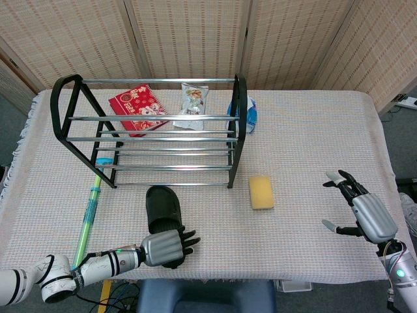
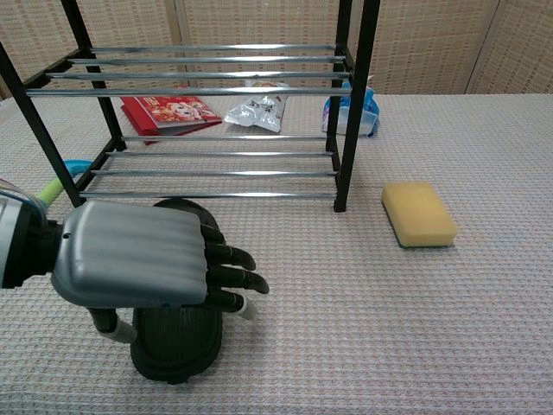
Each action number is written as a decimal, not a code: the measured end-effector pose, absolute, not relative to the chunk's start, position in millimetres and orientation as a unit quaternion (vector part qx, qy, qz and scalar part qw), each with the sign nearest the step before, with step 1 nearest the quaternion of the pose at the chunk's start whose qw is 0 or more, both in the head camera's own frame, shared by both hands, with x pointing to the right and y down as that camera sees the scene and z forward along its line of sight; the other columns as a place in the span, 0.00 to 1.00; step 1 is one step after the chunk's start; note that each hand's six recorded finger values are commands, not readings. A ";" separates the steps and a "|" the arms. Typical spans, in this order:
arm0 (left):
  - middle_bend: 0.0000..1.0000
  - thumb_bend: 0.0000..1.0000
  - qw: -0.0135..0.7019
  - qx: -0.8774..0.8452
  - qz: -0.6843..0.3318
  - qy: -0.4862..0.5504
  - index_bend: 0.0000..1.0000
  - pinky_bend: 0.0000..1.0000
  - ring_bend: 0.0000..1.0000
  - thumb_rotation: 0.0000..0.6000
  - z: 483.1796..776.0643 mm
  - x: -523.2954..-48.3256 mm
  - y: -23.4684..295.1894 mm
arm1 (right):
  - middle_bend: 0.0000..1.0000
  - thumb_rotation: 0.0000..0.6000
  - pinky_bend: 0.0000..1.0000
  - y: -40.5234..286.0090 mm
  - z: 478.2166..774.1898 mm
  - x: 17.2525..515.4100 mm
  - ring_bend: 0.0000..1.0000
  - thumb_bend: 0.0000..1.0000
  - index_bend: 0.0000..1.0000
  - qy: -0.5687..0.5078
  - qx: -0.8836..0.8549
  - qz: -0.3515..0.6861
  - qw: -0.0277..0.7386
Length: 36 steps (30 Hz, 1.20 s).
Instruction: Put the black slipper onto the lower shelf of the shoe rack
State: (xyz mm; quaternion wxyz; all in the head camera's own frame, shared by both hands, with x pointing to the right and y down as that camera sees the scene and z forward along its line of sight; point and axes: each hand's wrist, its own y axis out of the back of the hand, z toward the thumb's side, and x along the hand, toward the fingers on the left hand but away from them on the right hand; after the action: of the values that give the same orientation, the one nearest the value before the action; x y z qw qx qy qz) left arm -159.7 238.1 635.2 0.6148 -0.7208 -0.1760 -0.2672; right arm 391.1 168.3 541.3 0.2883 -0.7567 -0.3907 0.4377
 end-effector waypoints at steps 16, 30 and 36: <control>0.09 0.17 0.612 -0.703 -0.301 -0.202 0.22 0.28 0.11 1.00 650.4 -170.1 240.5 | 0.24 1.00 0.18 170.1 540.6 395.3 0.07 0.20 0.04 -0.396 -0.755 0.440 0.282; 0.41 0.17 0.601 -0.724 -0.285 -0.183 0.59 0.44 0.37 1.00 650.0 -162.7 245.8 | 0.24 1.00 0.18 170.4 539.8 396.9 0.07 0.20 0.04 -0.400 -0.752 0.441 0.282; 0.61 0.17 0.603 -0.739 -0.258 -0.157 0.65 0.67 0.54 1.00 641.1 -160.5 248.5 | 0.24 1.00 0.18 170.0 539.8 396.0 0.07 0.20 0.04 -0.401 -0.752 0.440 0.284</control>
State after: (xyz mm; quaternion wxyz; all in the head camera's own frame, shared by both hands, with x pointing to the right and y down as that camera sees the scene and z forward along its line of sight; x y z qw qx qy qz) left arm -160.5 248.5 641.1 0.6028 -0.7386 -0.1567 -0.2579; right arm 396.0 170.0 539.8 0.2835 -0.7518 -0.4005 0.4404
